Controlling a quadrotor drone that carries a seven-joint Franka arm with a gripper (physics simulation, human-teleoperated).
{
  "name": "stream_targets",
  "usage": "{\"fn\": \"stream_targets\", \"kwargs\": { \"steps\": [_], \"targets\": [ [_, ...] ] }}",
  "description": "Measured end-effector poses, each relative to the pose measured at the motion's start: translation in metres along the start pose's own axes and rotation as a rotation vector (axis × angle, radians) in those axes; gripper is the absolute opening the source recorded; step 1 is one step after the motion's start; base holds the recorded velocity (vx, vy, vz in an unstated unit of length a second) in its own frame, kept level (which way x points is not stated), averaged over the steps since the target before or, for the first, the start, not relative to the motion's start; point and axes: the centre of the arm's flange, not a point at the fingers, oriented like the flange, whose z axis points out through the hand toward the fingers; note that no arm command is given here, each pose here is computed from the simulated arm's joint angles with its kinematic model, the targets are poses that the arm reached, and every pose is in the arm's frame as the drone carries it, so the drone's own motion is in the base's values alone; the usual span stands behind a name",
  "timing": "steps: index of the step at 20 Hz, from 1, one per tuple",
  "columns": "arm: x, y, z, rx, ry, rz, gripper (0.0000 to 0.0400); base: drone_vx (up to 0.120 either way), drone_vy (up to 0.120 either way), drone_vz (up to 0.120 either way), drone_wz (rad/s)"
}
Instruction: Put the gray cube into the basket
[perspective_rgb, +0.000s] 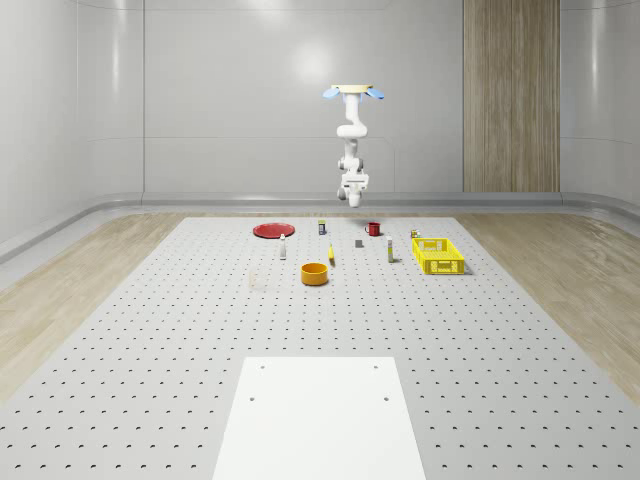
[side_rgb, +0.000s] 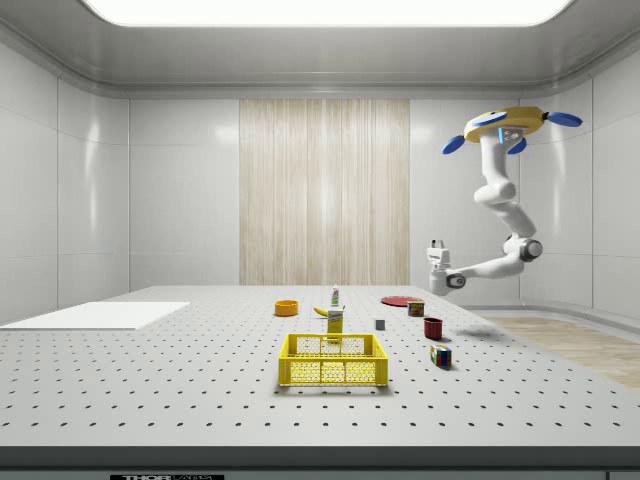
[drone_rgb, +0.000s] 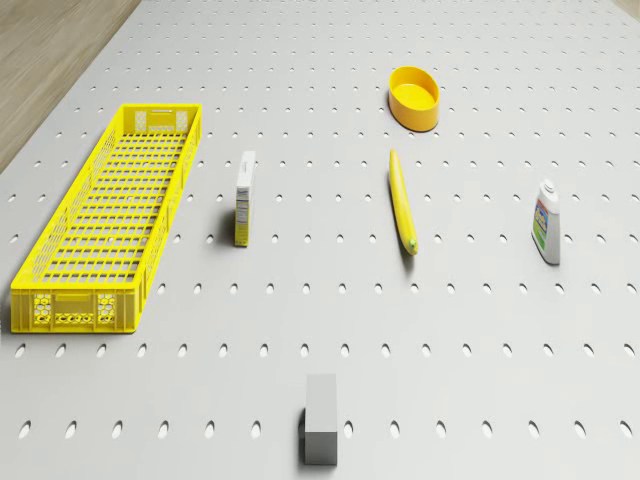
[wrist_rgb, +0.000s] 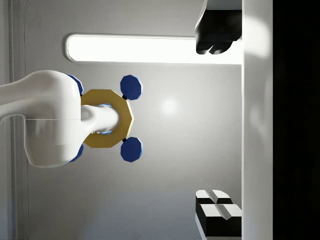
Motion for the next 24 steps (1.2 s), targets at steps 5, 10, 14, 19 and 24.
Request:
{"fn": "stream_targets", "kwargs": {
  "steps": [5,10,14,19,24],
  "targets": [
    [-0.002,-0.001,0.000,-0.013,0.019,0.000,0.0400,0.120,0.000,0.000,0.000],
    [-0.006,-0.005,0.000,-0.048,0.059,-0.001,0.0400,0.120,0.000,0.000,0.000],
    [-0.012,-0.011,0.001,-0.109,0.124,-0.002,0.0400,0.120,0.000,0.000,0.000],
    [-0.029,-0.026,0.008,-0.275,0.294,-0.006,0.0400,0.120,0.000,-0.072,0.000],
    [-0.057,-0.054,0.039,-0.632,0.653,-0.014,0.0400,0.120,0.000,-0.088,0.000]
  ]
}}
